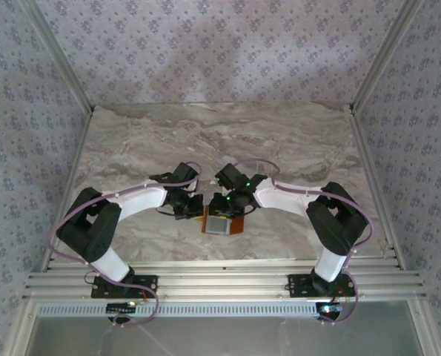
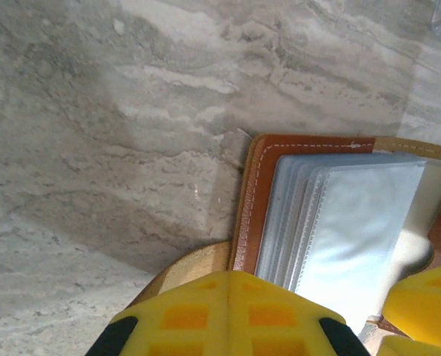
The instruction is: Take the credit cards out of the card holder
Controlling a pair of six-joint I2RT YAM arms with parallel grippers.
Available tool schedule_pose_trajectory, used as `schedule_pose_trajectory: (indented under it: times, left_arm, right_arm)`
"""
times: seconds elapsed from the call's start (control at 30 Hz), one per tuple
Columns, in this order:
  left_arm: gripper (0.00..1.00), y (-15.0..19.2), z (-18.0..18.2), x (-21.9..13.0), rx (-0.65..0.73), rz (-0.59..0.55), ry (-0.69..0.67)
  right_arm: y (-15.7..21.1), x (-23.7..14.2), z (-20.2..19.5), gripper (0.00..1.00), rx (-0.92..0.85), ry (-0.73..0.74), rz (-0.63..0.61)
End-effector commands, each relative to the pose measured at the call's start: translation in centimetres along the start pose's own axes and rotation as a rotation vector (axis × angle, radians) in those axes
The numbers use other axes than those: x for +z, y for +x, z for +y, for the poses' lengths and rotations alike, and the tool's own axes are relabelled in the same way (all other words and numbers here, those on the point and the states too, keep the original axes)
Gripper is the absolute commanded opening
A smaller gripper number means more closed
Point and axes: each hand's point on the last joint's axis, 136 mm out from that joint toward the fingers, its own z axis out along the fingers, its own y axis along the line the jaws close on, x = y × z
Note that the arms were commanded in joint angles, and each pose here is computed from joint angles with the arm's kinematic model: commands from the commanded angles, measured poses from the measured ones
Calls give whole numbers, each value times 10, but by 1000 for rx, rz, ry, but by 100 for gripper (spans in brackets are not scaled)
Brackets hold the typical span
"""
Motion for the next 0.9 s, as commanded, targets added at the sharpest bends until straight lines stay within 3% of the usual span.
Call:
schedule_pose_trajectory:
  times: [0.0, 0.4, 0.87]
  left_arm:
    - [6, 6, 6, 0, 4, 23, -14]
    - [5, 17, 23, 16, -5, 65, -43]
    - [5, 19, 25, 17, -7, 74, -47]
  right_arm:
    - [-1, 5, 11, 27, 16, -27, 18]
    - [-1, 22, 18, 27, 30, -56, 47]
    - [15, 26, -21, 28, 48, 82, 73]
